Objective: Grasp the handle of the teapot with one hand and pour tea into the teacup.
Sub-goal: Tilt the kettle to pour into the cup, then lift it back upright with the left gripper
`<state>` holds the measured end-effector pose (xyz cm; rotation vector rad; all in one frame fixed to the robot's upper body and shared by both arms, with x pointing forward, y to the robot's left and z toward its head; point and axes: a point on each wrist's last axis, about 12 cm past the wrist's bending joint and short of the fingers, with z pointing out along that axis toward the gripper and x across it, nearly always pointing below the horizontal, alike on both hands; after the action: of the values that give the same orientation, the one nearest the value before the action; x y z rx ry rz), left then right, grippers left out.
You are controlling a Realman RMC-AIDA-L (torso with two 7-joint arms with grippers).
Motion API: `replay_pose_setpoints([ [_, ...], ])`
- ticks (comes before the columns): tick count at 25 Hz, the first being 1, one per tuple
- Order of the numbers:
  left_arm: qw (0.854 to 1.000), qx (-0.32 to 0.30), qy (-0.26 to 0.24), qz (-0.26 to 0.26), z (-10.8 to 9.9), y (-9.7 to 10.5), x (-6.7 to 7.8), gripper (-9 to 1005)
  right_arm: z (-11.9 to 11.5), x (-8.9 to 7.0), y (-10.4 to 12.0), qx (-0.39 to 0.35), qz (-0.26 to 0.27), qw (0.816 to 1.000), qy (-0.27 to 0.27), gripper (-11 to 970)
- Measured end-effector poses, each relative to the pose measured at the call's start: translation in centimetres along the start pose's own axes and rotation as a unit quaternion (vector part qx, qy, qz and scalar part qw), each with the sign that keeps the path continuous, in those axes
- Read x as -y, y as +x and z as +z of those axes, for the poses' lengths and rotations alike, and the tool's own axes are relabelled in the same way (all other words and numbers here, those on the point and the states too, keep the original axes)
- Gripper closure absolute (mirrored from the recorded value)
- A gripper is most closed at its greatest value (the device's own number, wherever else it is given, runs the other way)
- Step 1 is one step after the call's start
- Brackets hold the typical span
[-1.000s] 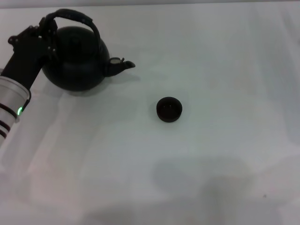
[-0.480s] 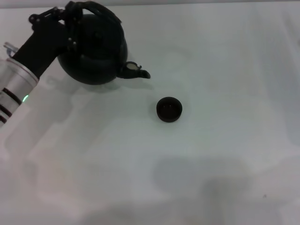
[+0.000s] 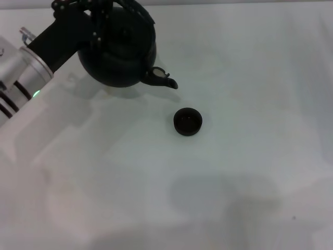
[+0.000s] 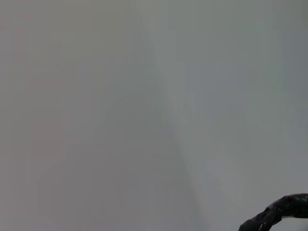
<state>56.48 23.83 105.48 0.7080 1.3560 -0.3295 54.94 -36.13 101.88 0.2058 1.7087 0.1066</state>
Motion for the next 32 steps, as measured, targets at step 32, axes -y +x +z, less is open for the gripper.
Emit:
replay_pose_setpoints([
  [32, 0.993, -0.022, 0.103, 0.052, 2.1, -0.8, 0.1, 869, 0.1, -0.7, 0.3, -0.004, 0.021, 1.0, -0.008, 115],
])
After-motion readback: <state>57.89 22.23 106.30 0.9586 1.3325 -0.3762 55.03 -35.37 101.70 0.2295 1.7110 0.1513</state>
